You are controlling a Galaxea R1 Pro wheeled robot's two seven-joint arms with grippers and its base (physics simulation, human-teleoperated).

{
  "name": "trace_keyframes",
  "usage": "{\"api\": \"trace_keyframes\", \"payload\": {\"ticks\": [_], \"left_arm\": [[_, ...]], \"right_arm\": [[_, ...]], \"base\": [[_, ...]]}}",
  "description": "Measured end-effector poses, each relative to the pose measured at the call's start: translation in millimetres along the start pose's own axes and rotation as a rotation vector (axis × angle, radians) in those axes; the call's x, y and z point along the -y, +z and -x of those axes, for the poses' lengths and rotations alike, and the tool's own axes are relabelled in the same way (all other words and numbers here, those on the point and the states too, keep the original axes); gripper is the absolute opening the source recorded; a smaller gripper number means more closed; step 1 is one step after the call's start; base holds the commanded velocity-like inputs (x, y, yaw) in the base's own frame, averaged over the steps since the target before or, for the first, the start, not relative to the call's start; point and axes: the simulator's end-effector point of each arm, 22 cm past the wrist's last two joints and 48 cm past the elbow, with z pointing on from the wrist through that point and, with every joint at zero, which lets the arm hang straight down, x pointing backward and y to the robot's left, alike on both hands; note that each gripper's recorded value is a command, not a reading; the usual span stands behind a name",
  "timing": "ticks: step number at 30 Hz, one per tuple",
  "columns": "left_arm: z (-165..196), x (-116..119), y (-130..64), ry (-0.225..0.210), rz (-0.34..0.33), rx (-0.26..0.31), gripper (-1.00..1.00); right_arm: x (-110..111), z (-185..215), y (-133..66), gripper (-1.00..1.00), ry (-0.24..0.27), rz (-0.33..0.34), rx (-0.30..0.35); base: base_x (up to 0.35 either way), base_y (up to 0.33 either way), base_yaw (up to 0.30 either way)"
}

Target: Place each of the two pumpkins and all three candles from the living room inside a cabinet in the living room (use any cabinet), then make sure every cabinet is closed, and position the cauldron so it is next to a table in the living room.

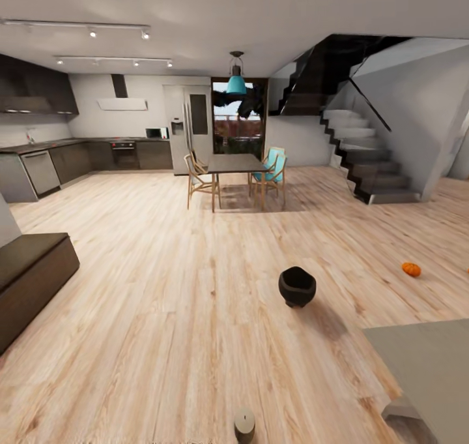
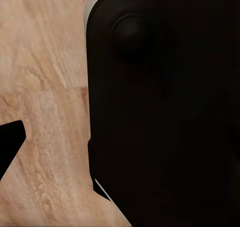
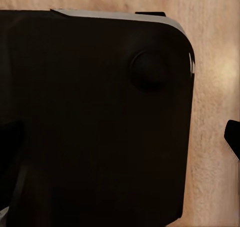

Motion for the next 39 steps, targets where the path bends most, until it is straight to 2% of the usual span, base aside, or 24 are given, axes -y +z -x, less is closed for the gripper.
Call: {"api": "trace_keyframes", "payload": {"ticks": [39], "left_arm": [[-9,0,-0.3,0.001,0.000,-0.024,1.00]], "right_arm": [[2,-11,-0.7,1.00,-0.001,-0.002,-0.028]], "base": [[0.000,0.000,0.275]]}}
